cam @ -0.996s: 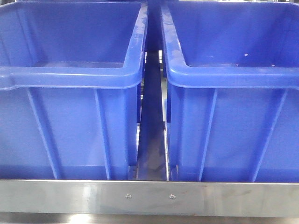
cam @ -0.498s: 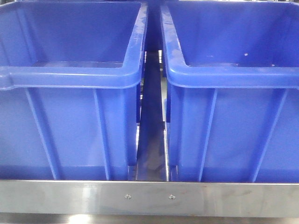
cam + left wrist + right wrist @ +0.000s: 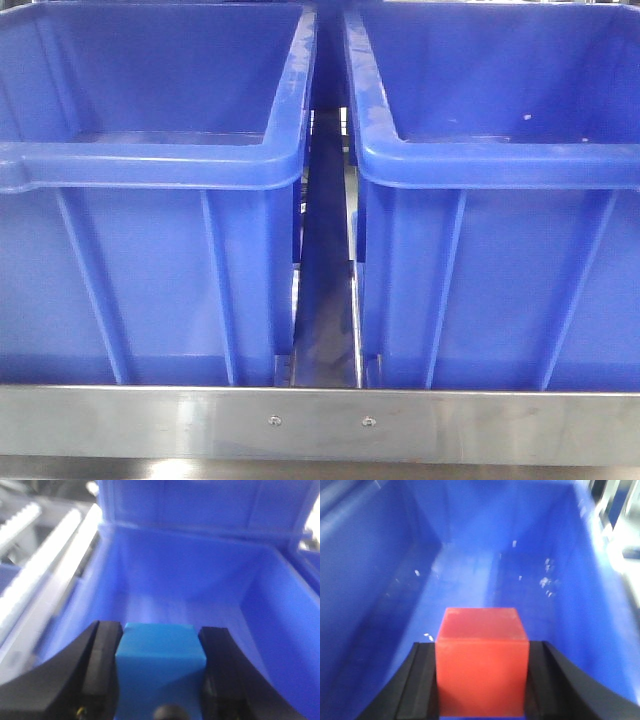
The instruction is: Sort and place red and blue blocks on shelf
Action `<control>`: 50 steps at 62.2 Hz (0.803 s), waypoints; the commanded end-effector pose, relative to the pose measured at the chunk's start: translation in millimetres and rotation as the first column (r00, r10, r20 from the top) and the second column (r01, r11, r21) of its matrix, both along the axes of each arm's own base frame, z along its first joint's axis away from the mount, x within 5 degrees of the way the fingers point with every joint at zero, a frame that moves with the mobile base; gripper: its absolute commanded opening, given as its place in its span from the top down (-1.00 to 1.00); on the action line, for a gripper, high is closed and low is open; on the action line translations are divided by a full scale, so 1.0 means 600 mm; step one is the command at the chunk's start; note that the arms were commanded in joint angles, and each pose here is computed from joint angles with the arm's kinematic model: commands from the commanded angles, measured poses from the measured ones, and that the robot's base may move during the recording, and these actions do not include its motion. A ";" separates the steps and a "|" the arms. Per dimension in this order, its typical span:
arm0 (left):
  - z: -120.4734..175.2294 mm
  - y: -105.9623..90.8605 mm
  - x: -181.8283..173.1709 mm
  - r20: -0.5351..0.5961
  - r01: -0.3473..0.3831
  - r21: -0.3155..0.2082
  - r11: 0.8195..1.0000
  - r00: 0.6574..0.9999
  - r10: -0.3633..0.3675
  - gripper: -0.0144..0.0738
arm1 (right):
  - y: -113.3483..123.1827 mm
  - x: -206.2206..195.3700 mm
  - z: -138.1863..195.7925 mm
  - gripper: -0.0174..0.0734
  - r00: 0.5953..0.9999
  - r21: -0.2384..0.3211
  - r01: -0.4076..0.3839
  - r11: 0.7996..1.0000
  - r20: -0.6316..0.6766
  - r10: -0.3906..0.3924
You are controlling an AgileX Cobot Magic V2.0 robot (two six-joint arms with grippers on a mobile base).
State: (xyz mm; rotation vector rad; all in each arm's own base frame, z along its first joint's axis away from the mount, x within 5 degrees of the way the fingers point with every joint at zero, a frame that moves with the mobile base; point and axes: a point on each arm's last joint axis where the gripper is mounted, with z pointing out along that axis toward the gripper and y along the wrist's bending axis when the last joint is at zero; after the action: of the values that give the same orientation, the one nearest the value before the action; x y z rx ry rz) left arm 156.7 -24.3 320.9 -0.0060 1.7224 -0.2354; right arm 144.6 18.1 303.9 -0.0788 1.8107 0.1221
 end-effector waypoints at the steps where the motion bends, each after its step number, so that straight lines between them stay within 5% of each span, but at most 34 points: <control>1: 0.029 -0.016 0.030 0.070 0.033 -0.023 0.999 0.997 -0.031 0.37 | 0.005 0.027 0.037 0.49 0.988 0.014 -0.001 1.000 0.157 -0.001; 17: 0.010 -0.083 0.080 -0.023 0.197 0.054 0.979 0.980 -0.196 0.31 | 0.021 0.056 0.032 0.49 0.987 0.012 -0.038 0.999 0.157 0.035; 29: 0.009 -0.091 0.091 -0.031 0.206 0.055 0.977 0.978 -0.205 -0.20 | 0.024 0.056 0.032 0.44 0.987 0.012 -0.047 0.999 0.155 0.044; 38: 0.010 -0.091 0.092 -0.021 0.205 0.054 0.977 0.979 -0.204 -0.59 | 0.024 0.056 0.032 -0.12 0.987 0.023 -0.045 0.999 0.155 0.041; 46: 0.010 -0.091 0.092 -0.020 0.205 0.054 0.977 0.979 -0.204 -0.58 | 0.023 0.056 0.032 -0.76 0.988 0.051 -0.039 0.998 0.150 0.031; 50: 0.010 -0.091 0.092 -0.020 0.205 0.054 0.977 0.979 -0.204 -0.54 | 0.023 0.056 0.031 -0.76 0.989 0.052 -0.040 0.998 0.146 0.032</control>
State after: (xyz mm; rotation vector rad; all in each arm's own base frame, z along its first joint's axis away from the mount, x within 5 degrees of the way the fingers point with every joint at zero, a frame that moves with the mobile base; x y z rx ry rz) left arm 210.6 -76.6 303.5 0.2259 1.8787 -0.3140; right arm 175.8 33.0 300.6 -0.0986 1.7922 0.1847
